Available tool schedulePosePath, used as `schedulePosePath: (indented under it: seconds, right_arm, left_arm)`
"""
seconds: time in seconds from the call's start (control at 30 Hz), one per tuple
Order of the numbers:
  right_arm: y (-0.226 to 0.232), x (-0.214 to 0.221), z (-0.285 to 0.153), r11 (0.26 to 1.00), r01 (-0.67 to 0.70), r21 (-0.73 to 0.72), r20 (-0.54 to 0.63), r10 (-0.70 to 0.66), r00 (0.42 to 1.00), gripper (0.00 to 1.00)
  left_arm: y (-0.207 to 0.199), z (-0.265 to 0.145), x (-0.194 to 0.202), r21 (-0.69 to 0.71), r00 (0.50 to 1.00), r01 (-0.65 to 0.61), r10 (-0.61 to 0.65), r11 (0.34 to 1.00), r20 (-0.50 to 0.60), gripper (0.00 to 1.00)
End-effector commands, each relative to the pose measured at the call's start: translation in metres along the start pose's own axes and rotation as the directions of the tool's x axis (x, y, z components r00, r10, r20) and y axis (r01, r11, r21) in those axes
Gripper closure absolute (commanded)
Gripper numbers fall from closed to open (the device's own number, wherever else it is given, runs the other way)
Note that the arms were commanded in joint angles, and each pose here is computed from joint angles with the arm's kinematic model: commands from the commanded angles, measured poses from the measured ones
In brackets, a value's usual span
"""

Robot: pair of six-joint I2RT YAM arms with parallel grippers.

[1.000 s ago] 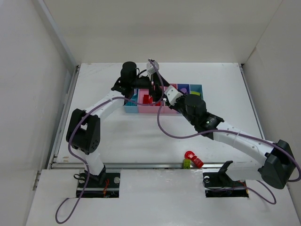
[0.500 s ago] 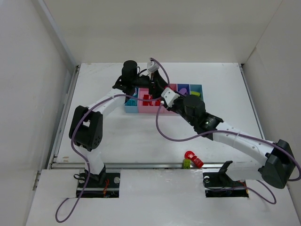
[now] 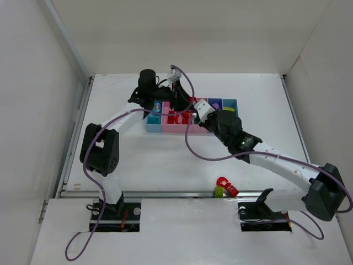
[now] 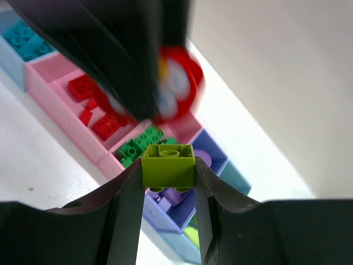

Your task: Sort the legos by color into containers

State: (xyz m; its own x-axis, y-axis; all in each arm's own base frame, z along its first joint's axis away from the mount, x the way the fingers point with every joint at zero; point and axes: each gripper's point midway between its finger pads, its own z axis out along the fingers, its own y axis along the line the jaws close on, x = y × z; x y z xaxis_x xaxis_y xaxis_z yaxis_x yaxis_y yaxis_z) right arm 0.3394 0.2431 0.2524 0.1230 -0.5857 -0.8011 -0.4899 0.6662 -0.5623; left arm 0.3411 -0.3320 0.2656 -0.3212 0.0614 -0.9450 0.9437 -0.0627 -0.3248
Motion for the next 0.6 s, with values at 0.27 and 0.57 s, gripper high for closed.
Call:
schedulePosePath:
  seconds: [0.27,0.57]
  right_arm:
    - [-0.07,0.059,-0.011,0.865,-0.393,0.312,-0.047,0.428,0.903,1.0]
    - [-0.093,0.098,-0.005,0.8,-0.428,0.421,-0.108,0.512,0.852,1.0]
  left_arm:
    - [0.137,-0.064,0.01,-0.671,0.99,-0.127,0.055,0.731,-0.128,1.0]
    - [0.158,-0.078,0.06,-0.698,0.957,-0.247,0.058,0.671,-0.284,0.35]
